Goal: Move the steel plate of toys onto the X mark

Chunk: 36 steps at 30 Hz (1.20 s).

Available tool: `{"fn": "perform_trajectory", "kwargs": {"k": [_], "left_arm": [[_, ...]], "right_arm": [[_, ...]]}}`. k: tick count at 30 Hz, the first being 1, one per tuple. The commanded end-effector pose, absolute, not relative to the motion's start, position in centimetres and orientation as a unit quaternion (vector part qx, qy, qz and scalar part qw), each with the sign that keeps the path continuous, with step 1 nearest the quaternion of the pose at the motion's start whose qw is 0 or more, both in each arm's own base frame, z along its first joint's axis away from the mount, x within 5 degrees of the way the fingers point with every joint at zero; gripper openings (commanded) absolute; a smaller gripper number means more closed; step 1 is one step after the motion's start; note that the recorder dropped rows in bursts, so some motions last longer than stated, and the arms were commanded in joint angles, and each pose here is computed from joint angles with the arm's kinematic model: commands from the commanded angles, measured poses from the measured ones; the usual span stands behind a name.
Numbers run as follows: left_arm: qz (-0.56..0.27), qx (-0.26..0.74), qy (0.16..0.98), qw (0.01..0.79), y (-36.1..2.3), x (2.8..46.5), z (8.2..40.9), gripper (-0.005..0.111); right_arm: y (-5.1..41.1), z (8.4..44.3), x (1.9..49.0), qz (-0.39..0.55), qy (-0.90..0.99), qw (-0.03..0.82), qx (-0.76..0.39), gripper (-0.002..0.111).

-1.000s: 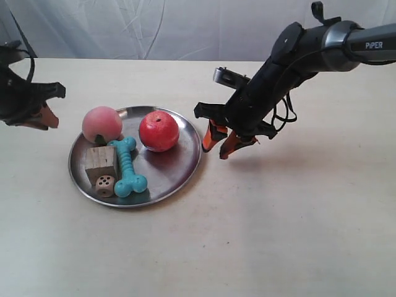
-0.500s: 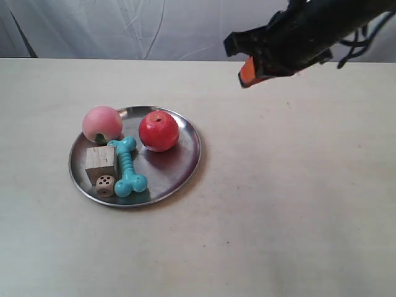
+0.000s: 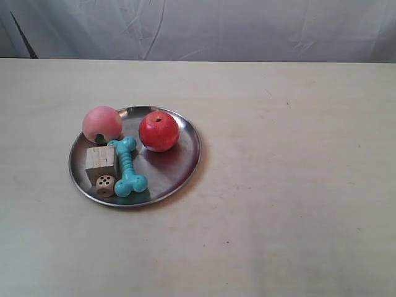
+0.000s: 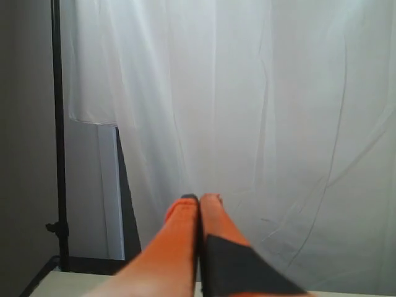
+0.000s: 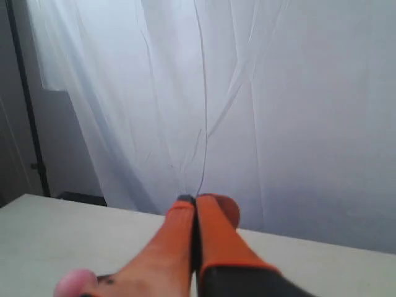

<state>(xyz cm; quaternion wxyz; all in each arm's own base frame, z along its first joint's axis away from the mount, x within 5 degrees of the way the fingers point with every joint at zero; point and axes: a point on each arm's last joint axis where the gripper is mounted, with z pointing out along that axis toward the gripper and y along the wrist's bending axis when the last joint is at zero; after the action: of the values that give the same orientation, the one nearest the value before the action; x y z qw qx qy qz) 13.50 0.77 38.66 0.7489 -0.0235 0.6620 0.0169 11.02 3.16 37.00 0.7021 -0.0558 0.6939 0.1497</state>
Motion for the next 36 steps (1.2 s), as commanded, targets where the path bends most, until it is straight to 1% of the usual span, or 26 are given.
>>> {"fn": "perform_trajectory", "kwargs": {"k": [1, 6, 9, 13, 17, 20, 25, 28, 32, 34, 36], "left_arm": [[0.013, -0.017, 0.655, 0.755, 0.4, 13.7, 37.8, 0.0], [0.004, 0.005, 0.658, 0.753, -0.3, 13.9, 36.8, 0.0], [-0.005, 0.014, 0.657, 0.754, -0.6, 13.9, 36.6, 0.0], [-0.012, 0.02, 0.653, 0.757, -0.9, 13.9, 36.4, 0.0], [-0.025, 0.031, 0.653, 0.756, -1.4, 13.9, 36.3, 0.0], [-0.032, 0.036, 0.649, 0.759, -1.7, 13.8, 36.4, 0.0], [-0.036, 0.04, 0.648, 0.76, -1.8, 13.8, 36.5, 0.0], [-0.036, 0.04, 0.648, 0.76, -1.8, 13.8, 36.5, 0.0], [-0.037, 0.042, 0.651, 0.757, -1.9, 13.8, 36.4, 0.0], [-0.038, 0.044, 0.654, 0.754, -1.9, 13.8, 36.3, 0.0], [-0.039, 0.044, 0.657, 0.751, -1.9, 13.8, 36.2, 0.0]], "right_arm": [[2.7, 37.6, 9.2, 0.152, 0.665, 0.729, -0.054, 0.0], [2.4, 37.8, 8.0, 0.154, 0.646, 0.746, -0.052, 0.0], [2.1, 37.5, 7.1, 0.153, 0.638, 0.753, -0.05, 0.0], [1.4, 36.3, 6.0, 0.128, 0.629, 0.766, -0.03, 0.0], [0.9, 33.5, 5.2, 0.095, 0.632, 0.769, -0.007, 0.0], [0.6, 30.5, 5.0, 0.067, 0.647, 0.76, -0.003, 0.0], [0.4, 24.8, 5.6, 0.042, 0.691, 0.722, 0.004, 0.0], [0.3, 22.1, 5.9, 0.034, 0.717, 0.696, 0.013, 0.0], [0.2, 19.9, 6.1, 0.031, 0.741, 0.67, 0.026, 0.0], [0.2, 19.8, 6.1, 0.029, 0.742, 0.669, 0.029, 0.0], [0.4, 19.2, 6.0, 0.036, 0.763, 0.645, 0.022, 0.0]]}}
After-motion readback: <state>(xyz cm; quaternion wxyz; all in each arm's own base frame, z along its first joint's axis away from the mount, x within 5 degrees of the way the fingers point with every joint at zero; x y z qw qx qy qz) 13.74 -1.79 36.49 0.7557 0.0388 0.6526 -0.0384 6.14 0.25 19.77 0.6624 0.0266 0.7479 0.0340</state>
